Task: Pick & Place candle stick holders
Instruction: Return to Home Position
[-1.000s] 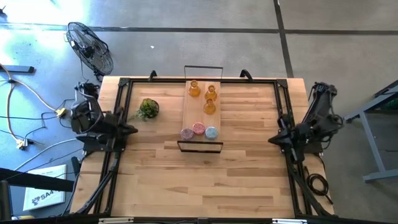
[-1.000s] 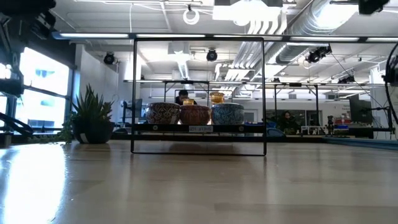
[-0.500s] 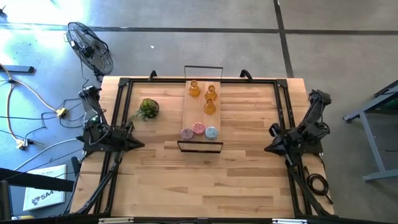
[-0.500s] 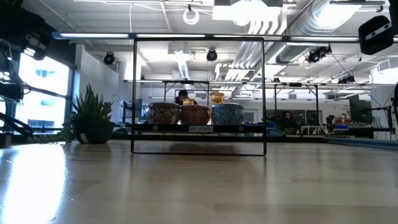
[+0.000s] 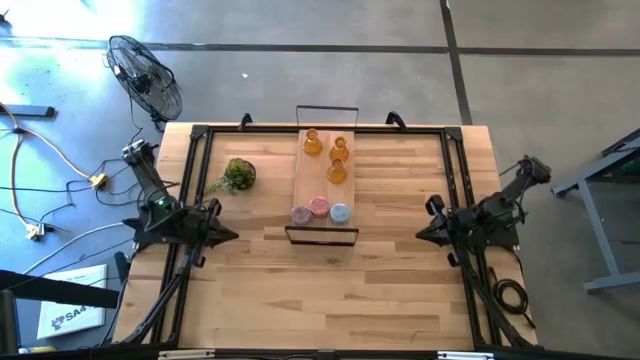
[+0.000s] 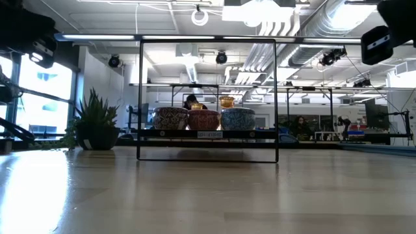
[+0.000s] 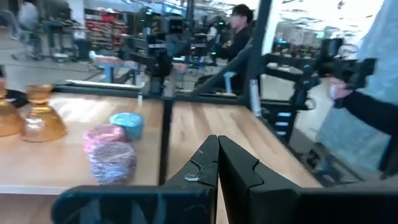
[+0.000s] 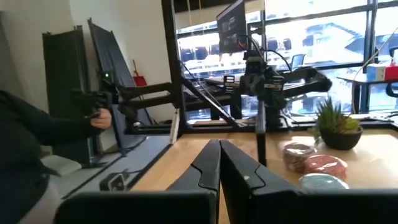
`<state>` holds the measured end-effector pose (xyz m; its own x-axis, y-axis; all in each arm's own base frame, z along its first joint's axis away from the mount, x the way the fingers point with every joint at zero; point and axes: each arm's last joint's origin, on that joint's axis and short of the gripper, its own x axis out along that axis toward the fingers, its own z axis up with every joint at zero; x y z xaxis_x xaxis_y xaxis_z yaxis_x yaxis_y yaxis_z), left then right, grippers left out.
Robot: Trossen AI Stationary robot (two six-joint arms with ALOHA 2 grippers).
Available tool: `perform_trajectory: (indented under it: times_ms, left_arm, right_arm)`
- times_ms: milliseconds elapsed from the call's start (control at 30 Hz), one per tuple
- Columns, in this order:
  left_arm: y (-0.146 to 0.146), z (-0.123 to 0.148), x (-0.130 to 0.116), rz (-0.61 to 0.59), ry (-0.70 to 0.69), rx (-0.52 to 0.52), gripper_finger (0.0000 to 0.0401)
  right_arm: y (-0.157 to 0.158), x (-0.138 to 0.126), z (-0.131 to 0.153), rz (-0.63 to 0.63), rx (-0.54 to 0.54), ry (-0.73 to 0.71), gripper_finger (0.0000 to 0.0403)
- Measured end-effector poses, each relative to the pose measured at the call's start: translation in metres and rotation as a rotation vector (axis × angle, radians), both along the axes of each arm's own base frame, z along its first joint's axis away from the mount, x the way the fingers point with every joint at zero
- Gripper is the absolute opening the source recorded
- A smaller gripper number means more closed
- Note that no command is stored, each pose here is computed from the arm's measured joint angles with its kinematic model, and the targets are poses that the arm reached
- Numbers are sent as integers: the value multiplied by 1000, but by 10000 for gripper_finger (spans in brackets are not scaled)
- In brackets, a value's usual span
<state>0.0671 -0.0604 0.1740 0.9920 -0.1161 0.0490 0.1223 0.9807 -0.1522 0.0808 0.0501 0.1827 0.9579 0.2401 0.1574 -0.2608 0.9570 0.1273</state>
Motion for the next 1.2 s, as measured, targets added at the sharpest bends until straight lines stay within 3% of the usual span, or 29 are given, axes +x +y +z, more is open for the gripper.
perform_trajectory:
  times_ms: [533,1033,1200]
  left_arm:
    - [28,0,24,30,-20,16,1]
    - [52,-1,30,91,-19,15,1]
    - [59,-6,31,143,38,7,1]
  right_arm:
    - [-25,13,-3,-53,-46,7,0]
    - [-39,16,-5,-104,-90,21,0]
    - [-46,17,-8,-310,-44,67,0]
